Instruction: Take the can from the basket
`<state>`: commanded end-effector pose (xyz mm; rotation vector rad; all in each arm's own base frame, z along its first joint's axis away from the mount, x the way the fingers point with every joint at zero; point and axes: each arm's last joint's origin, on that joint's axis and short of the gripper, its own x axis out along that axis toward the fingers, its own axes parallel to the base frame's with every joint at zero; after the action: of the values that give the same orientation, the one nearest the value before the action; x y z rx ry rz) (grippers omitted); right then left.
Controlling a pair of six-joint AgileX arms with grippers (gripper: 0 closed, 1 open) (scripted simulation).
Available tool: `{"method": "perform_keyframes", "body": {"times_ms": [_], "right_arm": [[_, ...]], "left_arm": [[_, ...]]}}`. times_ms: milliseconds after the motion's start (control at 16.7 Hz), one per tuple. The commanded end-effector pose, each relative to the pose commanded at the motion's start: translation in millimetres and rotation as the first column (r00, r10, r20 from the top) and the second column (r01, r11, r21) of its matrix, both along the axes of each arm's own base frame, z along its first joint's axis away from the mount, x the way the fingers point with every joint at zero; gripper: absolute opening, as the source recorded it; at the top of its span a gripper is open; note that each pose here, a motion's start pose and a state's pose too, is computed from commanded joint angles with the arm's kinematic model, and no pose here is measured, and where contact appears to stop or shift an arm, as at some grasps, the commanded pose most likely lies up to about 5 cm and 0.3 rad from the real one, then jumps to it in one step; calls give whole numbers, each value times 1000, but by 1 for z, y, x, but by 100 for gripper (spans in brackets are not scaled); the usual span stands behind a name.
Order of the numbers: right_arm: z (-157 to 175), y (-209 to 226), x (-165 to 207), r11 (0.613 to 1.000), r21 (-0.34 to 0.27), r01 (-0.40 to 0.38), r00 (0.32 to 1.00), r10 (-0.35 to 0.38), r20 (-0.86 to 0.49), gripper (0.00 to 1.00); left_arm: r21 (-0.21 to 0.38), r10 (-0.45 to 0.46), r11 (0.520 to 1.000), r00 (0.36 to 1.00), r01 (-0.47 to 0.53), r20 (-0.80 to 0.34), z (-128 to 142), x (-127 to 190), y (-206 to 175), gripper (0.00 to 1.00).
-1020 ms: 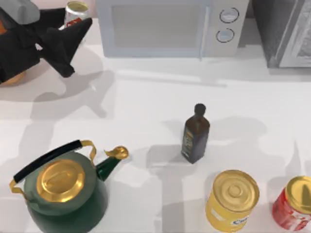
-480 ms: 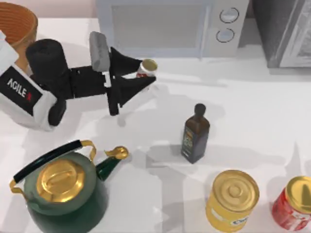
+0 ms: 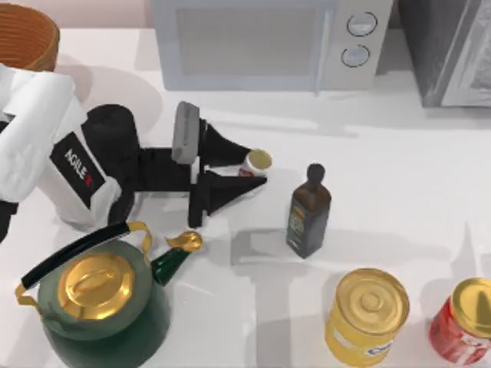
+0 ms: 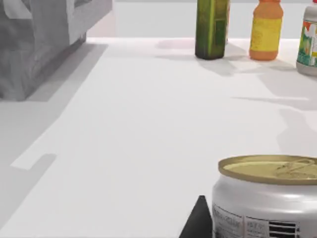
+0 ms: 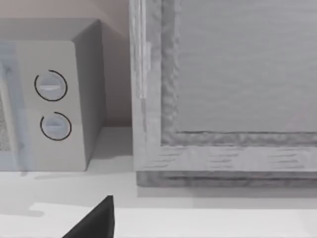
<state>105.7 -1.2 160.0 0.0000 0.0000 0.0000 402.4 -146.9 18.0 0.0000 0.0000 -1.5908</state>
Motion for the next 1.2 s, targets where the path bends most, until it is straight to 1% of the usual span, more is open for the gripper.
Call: {"method": "perform_keyframes", "body": {"times_ms": [180,960,1020,1200], "right_arm": [[0,0,0,1000,0,0,1000,0,0,100],[0,0,0,1000,0,0,1000,0,0,100],[0,0,0,1000,0,0,1000,0,0,100],[0,0,0,1000,0,0,1000,0,0,100]], "left_arm": [[0,0,1000,1000,0,0,0,0,0,0],[0,0,1000,1000,0,0,0,0,0,98],[0,0,1000,1000,0,0,0,0,0,100],[0,0,1000,1000,0,0,0,0,0,100]]}}
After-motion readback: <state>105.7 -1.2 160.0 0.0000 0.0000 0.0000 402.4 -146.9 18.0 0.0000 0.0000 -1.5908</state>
